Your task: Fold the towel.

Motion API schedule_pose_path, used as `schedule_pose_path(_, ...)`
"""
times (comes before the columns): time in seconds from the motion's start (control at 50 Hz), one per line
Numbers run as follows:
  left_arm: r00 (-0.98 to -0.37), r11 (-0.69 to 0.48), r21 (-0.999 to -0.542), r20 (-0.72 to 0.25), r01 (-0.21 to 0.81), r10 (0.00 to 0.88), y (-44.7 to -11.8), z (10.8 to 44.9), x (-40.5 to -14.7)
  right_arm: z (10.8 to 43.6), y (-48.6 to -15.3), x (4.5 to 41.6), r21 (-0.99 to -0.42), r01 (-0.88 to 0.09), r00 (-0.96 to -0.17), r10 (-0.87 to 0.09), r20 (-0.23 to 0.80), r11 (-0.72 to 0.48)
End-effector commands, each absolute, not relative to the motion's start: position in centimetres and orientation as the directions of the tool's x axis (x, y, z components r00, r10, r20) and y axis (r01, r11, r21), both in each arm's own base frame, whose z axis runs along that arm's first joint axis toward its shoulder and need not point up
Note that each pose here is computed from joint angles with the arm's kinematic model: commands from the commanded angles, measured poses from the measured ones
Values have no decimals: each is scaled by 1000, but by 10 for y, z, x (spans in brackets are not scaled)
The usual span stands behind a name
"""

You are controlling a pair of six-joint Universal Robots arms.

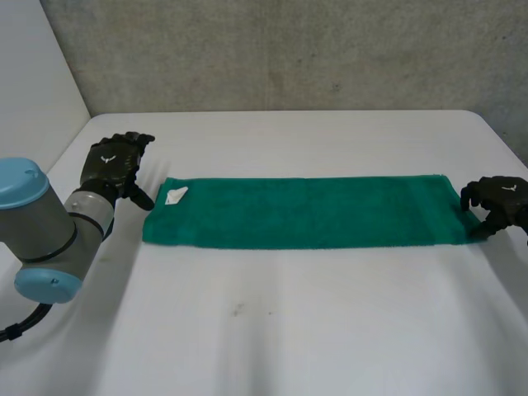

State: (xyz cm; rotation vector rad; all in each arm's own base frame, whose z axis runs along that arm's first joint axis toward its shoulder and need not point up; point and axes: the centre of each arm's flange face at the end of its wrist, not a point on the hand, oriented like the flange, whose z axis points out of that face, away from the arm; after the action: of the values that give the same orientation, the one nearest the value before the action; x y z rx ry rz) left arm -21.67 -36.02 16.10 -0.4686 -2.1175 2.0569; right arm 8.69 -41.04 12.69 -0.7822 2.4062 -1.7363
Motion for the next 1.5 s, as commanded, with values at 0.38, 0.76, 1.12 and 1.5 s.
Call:
schedule_pose_path(0.38, -939, 19, -993, -106, 118, 326, -360, 157, -217, 103, -422, 86, -887, -396, -870, -407, 279, 238)
schedule_pose_path(0.76, -941, 11, -993, -105, 115, 323, -359, 163, -216, 190, -457, 90, -749, -661, -748, -117, 653, 42)
schedule_pose_path(1.12, -939, 4, -994, -106, 114, 328, -354, 168, -217, 195, -292, 388, -785, -350, -385, -685, 619, -512)
schedule_pose_path(1.5, -878, -90, -992, -123, 91, 462, -327, 192, -274, 177, -300, 357, -890, -418, -584, -697, 416, -181)
